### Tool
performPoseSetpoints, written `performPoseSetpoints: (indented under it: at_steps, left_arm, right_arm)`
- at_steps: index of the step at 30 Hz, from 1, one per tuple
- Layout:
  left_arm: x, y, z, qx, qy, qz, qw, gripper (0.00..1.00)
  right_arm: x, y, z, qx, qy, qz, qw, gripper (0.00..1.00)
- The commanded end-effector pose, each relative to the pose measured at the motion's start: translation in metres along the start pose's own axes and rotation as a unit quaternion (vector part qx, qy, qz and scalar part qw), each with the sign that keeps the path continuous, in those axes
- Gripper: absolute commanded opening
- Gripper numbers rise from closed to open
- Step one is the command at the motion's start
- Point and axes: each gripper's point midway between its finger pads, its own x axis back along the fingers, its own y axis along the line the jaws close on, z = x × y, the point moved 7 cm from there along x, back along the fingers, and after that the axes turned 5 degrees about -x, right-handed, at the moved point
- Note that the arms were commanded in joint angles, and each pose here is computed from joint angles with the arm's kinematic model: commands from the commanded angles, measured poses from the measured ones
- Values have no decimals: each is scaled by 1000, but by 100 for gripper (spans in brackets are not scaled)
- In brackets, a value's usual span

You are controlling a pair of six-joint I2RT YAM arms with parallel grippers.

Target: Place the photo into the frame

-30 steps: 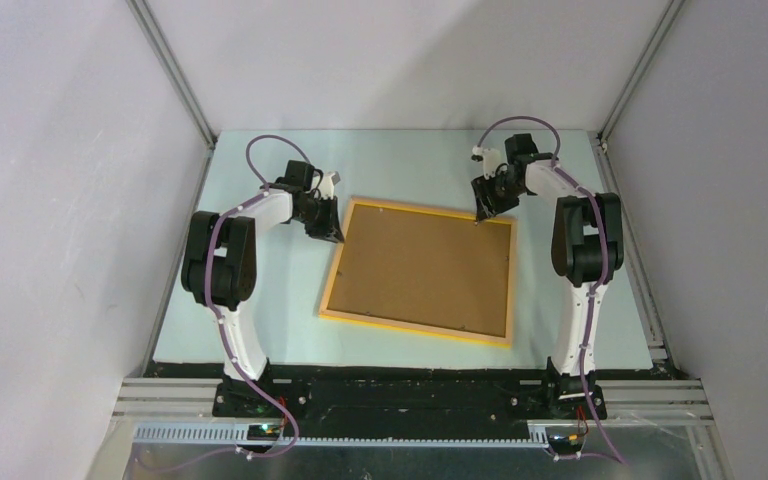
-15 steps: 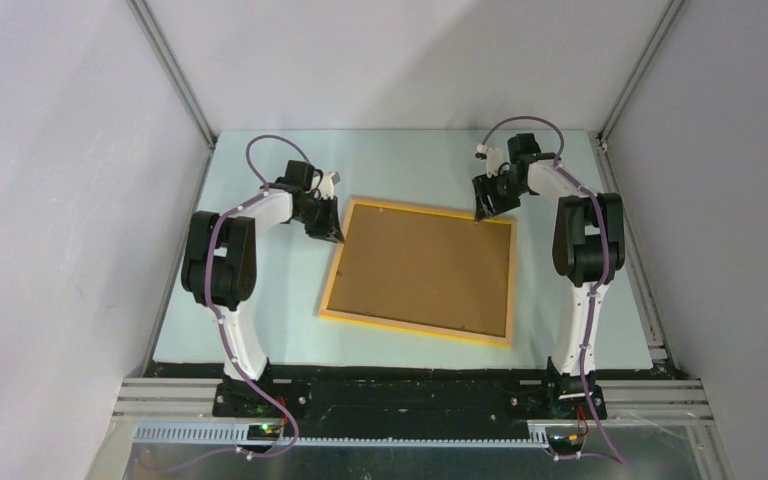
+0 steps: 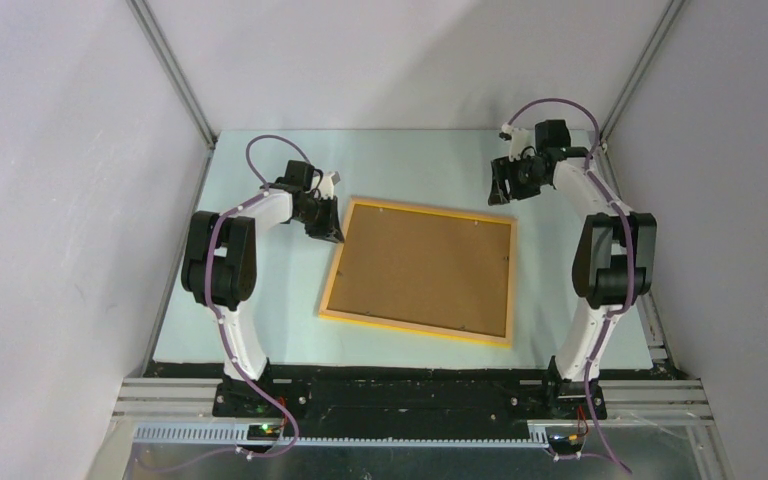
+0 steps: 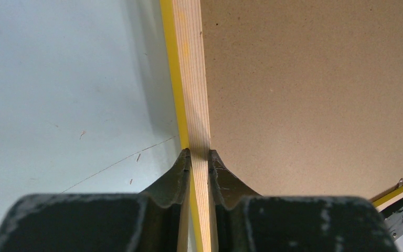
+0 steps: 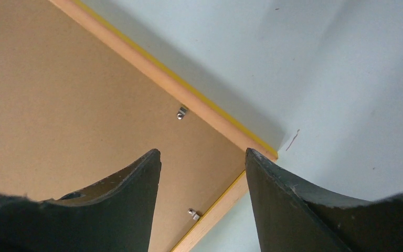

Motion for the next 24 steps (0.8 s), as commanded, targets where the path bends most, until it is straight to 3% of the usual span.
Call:
performPoseSetpoints:
  at_steps: [1, 12, 24]
  left_arm:
    - [-14, -4, 34, 30, 71, 22, 997, 0]
    - [-20, -14, 44, 47, 87, 86, 991, 0]
    - [-21, -18, 62, 105, 72, 78, 989, 0]
  right_arm:
    - [10, 16, -5, 16, -21, 1, 1000, 65]
    - [-22, 75, -48, 82, -21, -23, 996, 66]
    - [-79, 129, -56, 90, -4, -93, 992, 67]
